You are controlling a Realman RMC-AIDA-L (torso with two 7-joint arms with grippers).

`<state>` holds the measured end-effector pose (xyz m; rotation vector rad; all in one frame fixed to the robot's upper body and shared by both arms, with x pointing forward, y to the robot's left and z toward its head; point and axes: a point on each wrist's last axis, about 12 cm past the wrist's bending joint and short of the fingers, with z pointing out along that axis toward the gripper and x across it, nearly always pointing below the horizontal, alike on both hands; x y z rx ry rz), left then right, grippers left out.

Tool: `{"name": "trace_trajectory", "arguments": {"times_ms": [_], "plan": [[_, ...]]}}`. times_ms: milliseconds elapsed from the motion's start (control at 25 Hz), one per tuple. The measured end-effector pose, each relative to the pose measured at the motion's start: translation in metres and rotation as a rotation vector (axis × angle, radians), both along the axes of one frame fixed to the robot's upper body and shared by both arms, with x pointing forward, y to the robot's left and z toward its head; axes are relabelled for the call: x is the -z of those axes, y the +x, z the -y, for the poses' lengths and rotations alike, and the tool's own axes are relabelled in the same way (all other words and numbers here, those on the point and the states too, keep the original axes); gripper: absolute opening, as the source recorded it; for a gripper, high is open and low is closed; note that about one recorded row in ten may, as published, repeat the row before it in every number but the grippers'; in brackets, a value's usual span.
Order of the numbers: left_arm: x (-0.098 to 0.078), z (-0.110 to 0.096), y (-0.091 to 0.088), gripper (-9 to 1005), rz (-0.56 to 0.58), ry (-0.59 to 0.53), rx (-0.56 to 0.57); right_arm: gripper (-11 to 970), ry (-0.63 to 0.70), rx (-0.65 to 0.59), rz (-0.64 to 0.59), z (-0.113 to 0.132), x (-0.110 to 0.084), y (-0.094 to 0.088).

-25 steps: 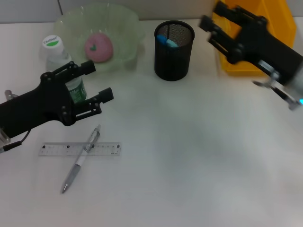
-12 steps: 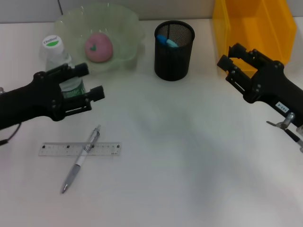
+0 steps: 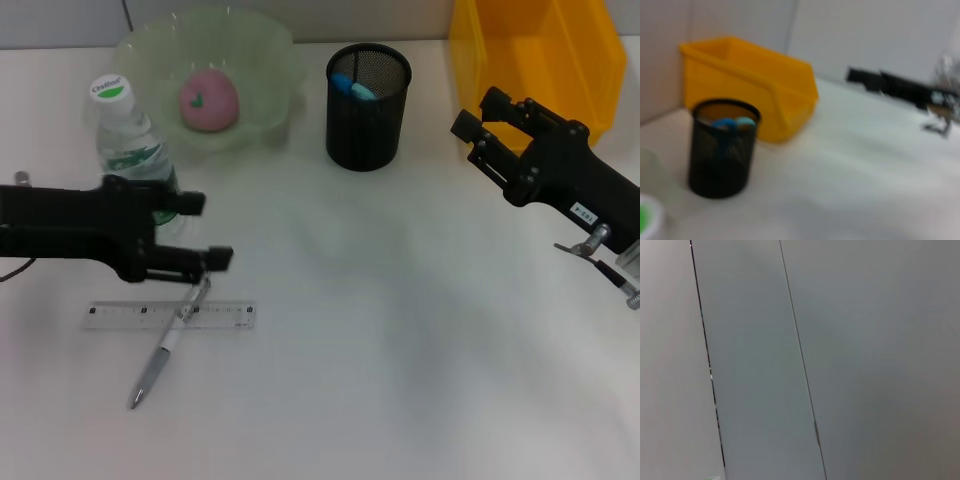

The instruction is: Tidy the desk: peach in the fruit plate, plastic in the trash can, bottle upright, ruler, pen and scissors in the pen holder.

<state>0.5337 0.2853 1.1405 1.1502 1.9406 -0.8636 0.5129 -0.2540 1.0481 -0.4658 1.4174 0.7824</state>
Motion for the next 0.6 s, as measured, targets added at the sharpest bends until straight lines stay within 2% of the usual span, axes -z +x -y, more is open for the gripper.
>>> {"name": "trace_trajectory", "arguments": {"times_ms": [80, 240, 280, 320, 360, 480, 600], "plan": [[-0.009, 0.016, 0.005, 813, -0.01, 0.087, 0.087, 483, -0.001, 0.0, -0.001, 0.0, 0.0, 0.0], [-0.013, 0.032, 0.013, 813, -0.033, 0.177, 0.157, 483, 0.003, 0.0, -0.005, -0.001, 0.0, 0.0], [-0.013, 0.041, 0.017, 813, -0.048, 0.237, 0.193, 483, 0.006, -0.001, -0.009, -0.001, 0.001, 0.0], [-0.013, 0.041, 0.017, 813, -0.048, 0.237, 0.193, 483, 0.006, -0.001, -0.009, -0.001, 0.001, 0.0], [-0.013, 0.052, 0.02, 813, -0.058, 0.295, 0.228, 483, 0.007, -0.001, -0.011, -0.001, 0.001, 0.0], [-0.011, 0.063, 0.023, 812, -0.06, 0.36, 0.263, 483, 0.011, -0.002, -0.018, -0.002, 0.002, -0.001], [-0.009, 0.068, 0.024, 812, -0.06, 0.392, 0.279, 483, 0.012, -0.004, -0.02, -0.003, 0.002, 0.0]]}}
